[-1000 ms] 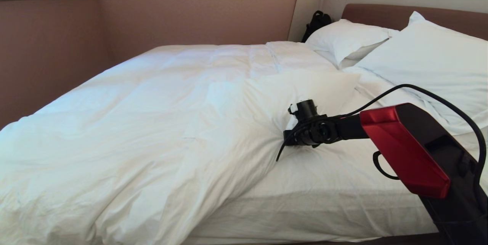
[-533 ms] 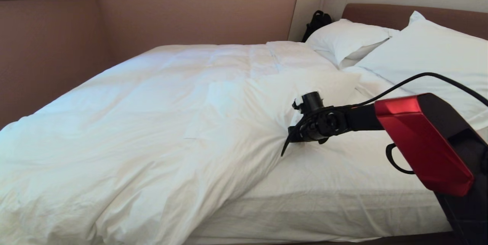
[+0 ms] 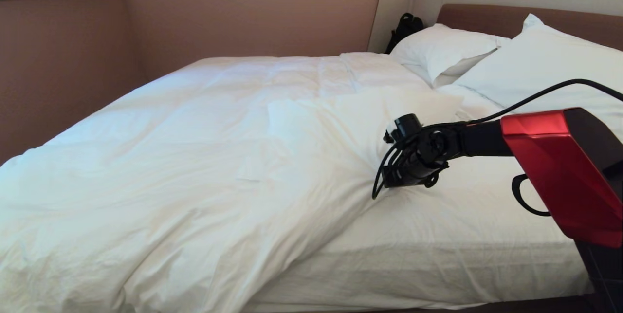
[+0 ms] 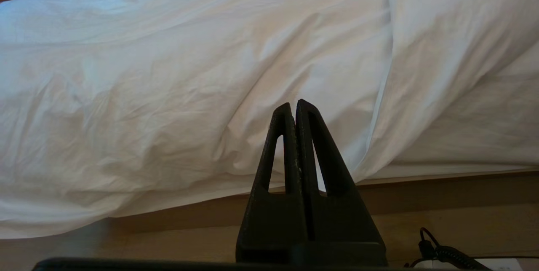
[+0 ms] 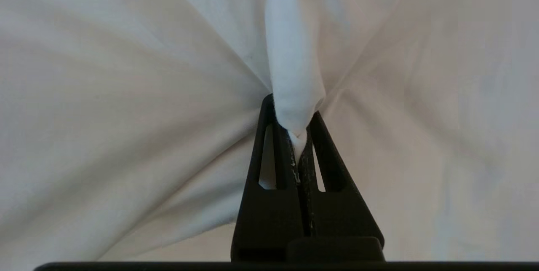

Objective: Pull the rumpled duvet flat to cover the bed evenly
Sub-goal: Flatten the corners of the folded blanket

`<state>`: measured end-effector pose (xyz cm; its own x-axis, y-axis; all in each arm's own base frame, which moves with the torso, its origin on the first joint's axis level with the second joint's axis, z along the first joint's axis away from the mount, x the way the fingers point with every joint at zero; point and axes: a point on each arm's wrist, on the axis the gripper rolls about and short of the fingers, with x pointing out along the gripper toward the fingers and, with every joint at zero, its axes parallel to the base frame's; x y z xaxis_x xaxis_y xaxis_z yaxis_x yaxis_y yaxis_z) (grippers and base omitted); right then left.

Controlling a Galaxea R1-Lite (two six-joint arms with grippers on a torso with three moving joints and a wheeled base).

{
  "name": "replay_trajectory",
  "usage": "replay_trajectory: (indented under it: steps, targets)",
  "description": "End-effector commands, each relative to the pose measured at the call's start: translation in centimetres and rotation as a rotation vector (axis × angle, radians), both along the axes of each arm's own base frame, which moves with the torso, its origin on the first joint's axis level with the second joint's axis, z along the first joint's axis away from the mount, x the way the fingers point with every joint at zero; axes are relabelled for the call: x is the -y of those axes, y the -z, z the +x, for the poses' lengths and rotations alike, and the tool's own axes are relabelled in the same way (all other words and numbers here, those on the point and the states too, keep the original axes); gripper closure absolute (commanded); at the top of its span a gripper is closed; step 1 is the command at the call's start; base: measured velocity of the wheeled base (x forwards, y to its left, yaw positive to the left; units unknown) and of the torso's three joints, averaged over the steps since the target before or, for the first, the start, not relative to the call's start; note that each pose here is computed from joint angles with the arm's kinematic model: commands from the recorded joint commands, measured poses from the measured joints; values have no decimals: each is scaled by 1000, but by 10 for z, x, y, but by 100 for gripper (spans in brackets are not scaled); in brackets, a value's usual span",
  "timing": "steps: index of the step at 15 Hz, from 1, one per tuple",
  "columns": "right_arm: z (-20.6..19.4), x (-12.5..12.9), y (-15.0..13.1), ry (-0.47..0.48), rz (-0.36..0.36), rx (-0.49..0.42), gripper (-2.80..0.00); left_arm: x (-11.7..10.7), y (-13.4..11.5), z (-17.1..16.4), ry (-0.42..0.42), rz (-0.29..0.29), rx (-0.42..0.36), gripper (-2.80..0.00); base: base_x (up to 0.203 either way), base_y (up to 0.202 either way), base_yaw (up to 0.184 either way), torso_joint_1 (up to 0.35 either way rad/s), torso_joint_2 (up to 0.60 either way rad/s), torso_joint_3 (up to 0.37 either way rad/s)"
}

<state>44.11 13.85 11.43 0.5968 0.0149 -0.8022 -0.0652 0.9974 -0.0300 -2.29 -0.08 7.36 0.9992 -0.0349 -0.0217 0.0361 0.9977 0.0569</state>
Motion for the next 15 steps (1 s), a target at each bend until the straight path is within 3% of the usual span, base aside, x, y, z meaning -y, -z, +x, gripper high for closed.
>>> replay_trajectory:
  steps: [1, 7, 15]
  targets:
    - [-9, 5, 2, 8, -29, -89, 0, 0, 0, 0, 0, 1, 0, 0, 0, 0, 0, 0, 0, 0]
    - [-1, 2, 25, -3, -50, -120, 0, 0, 0, 0, 0, 1, 0, 0, 0, 0, 0, 0, 0, 0]
    - [0, -1, 20, -3, -81, -78, 0, 0, 0, 0, 0, 1, 0, 0, 0, 0, 0, 0, 0, 0]
